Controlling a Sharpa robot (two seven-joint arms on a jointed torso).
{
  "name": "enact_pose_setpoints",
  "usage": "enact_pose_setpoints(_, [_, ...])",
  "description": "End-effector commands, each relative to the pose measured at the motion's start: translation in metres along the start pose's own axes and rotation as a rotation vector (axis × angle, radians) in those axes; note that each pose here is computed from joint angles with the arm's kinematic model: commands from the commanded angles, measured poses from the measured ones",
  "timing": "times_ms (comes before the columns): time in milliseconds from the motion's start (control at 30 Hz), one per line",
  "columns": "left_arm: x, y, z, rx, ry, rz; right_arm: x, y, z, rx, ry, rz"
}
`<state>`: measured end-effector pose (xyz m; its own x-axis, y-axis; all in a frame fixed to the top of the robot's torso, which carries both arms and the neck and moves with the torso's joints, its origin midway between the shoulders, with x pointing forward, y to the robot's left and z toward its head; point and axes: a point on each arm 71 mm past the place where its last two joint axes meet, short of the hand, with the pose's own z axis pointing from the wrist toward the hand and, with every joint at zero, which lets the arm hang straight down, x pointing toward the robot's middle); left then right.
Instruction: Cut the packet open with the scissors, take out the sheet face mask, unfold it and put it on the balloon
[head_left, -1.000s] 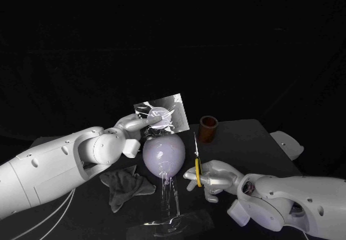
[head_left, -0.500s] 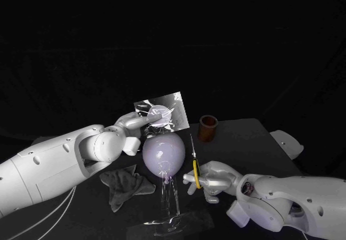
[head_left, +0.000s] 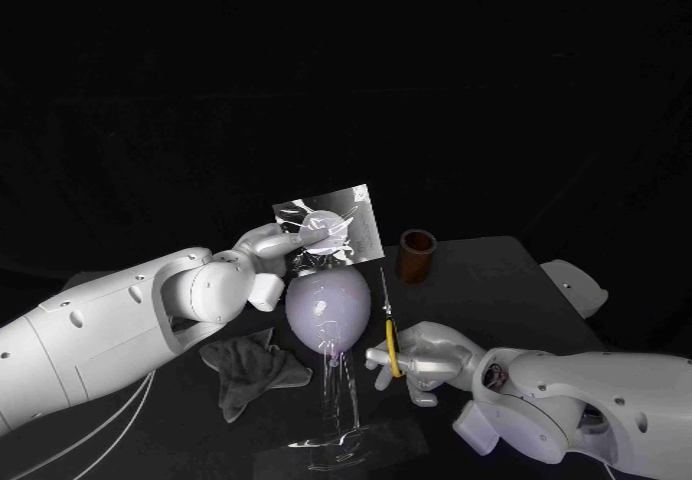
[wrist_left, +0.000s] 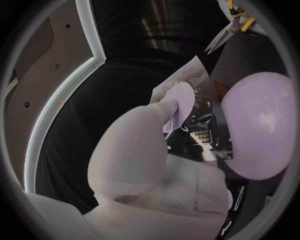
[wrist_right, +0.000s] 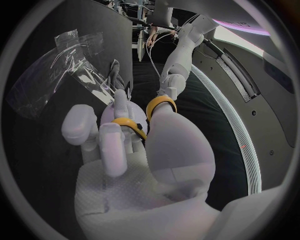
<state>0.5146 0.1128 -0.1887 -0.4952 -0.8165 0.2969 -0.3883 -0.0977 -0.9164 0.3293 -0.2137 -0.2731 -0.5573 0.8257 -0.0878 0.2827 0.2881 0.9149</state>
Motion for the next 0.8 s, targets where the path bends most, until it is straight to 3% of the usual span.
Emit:
enact_pose_setpoints(33, [0.0052, -0.0013, 0.0006, -0.002, 0.046, 0.009, 0.0033, 0.0019, -0.0005, -0.018, 0.026, -0.009])
enact_pose_setpoints(800, [0.0081, -0.0001, 0.0013, -0.015, 0.076, 0.019, 0.0075, 0.0064, -0.0047, -0.045, 0.035, -0.012])
